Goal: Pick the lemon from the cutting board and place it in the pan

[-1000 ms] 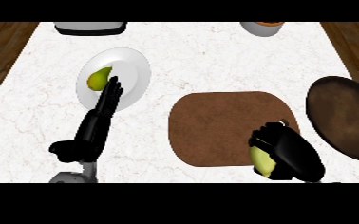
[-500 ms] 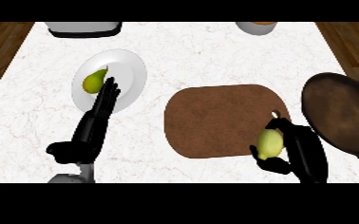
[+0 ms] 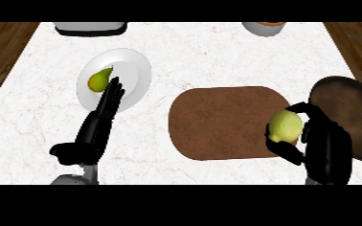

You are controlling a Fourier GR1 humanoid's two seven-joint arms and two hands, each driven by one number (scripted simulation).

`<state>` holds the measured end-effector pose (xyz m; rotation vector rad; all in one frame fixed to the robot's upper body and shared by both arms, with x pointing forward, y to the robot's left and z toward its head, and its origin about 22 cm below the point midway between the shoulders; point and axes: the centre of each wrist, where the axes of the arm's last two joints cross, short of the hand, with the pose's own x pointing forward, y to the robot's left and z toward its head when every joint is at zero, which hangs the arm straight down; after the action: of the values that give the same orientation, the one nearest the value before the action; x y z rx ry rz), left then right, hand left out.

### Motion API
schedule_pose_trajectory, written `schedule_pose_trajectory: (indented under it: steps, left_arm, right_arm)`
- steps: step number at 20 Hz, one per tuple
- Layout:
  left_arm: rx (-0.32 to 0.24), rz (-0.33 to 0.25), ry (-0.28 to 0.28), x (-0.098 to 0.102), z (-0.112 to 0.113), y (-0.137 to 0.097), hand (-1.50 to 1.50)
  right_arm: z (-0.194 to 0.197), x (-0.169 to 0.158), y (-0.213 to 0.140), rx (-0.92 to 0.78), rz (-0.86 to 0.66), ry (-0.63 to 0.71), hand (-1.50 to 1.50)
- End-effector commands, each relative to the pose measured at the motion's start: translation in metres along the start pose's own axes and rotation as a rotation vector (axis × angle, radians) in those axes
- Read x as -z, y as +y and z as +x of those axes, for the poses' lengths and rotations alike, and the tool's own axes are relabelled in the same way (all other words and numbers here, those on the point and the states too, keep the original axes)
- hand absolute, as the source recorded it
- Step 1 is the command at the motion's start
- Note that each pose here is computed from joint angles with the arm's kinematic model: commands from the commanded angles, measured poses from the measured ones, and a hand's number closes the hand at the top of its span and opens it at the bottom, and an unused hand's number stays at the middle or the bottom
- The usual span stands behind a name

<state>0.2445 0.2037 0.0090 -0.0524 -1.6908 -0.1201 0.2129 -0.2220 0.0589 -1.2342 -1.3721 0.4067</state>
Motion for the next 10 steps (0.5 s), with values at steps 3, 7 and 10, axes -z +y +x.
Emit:
schedule_pose_trajectory:
  steps: [3,7,10]
  left_arm:
    - [0.018,-0.004,-0.005,0.0,-0.003,-0.006,0.0]
    - [0.005,-0.016,0.0,-0.007,0.003,0.01,0.0]
    - [-0.003,-0.016,-0.034,-0.003,0.026,-0.01,0.0]
  right_arm:
    - [-0.004,0.028,-0.017,0.118,-0.083,0.158,1.5]
    - [-0.05,0.039,-0.019,0.086,-0.16,0.208,1.5]
    - [-0.073,0.062,-0.019,0.057,-0.22,0.191,1.5]
